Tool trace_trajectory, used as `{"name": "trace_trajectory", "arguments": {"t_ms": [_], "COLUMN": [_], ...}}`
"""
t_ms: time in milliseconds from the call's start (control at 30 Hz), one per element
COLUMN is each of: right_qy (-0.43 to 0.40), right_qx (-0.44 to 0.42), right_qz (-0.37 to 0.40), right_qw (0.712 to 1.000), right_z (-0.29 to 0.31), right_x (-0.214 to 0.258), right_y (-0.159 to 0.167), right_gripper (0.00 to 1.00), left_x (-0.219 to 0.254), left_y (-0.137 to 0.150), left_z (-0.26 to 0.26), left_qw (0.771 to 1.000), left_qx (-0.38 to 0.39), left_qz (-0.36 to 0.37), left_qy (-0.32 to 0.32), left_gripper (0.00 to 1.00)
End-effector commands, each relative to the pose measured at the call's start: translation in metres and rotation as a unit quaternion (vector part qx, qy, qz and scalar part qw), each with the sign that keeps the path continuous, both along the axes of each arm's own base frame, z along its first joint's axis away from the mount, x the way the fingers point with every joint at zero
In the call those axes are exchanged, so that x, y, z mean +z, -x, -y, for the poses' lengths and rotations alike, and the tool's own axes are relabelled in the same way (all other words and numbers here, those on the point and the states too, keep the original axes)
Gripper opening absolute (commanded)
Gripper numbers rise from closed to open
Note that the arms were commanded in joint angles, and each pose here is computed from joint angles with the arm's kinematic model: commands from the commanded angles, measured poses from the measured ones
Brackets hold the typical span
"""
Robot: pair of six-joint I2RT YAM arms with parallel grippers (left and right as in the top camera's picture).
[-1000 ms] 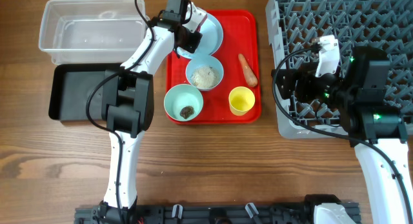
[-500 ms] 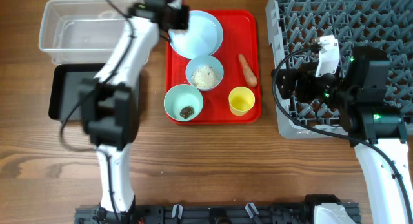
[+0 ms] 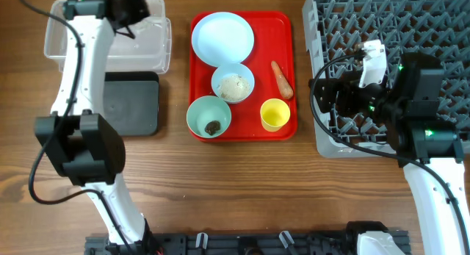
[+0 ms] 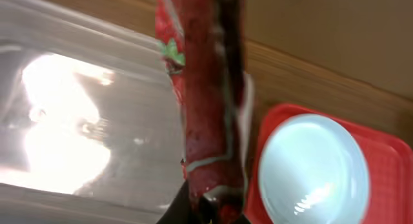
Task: Sort waste into correct bins and load items into the dishwasher rack
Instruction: 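Carry the wrapper and tissue left and drop into the clear bin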
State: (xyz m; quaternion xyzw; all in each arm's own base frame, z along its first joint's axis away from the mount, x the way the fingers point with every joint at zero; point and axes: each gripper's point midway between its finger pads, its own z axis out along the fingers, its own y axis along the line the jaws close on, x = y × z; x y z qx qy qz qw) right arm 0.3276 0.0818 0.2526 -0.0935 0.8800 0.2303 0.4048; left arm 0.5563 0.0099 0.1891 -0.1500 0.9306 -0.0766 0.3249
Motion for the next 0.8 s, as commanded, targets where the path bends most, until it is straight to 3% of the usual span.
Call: {"name": "trace_trajectory", "arguments": {"t_ms": [0, 233, 267, 467, 567, 633, 767], "right_qy": [-0.006, -0.007, -0.006, -0.007, -0.006, -0.007, -0.007], "right_qx": [0.006, 0.006, 0.006, 0.006, 0.006, 0.006, 0.006], "right_qz": [0.005, 0.005, 0.006, 0.007, 0.007, 0.010, 0.018], "right_qw": [1.000, 1.000, 1.000, 1.000, 1.000, 1.000, 1.000], "right_z": [-0.004, -0.004, -0.004, -0.004, -0.004, -0.004, -0.004], "right_x": [0.007, 0.007, 0.007, 0.007, 0.008, 0.009, 0.012], "right_y": [-0.002, -0.002, -0.002, -0.003, -0.003, -0.004, -0.006], "right_gripper": [1.00, 1.00, 1.00, 1.00, 1.00, 1.00, 1.00], "left_x": [-0.035, -0.049, -0.047, -0.036, -0.017, 0.002, 0.017], "left_y": [-0.010, -0.018, -0.021, -0.021, -0.013, 0.003, 0.041], "left_z": [-0.028, -0.036, -0.036, -0.027, 0.003, 0.033, 0.068], "left_qw": [0.998, 0.998, 0.998, 0.999, 0.999, 0.995, 0.991], "left_qx": [0.049, 0.057, 0.057, 0.043, -0.016, -0.087, -0.125], "left_qz": [-0.021, -0.019, -0.014, -0.003, 0.003, 0.003, -0.036], "left_qy": [-0.017, -0.023, -0.023, -0.007, 0.032, 0.038, 0.038], "left_gripper": [0.24, 0.95, 1.00, 1.00, 0.99, 0.94, 0.96]}}
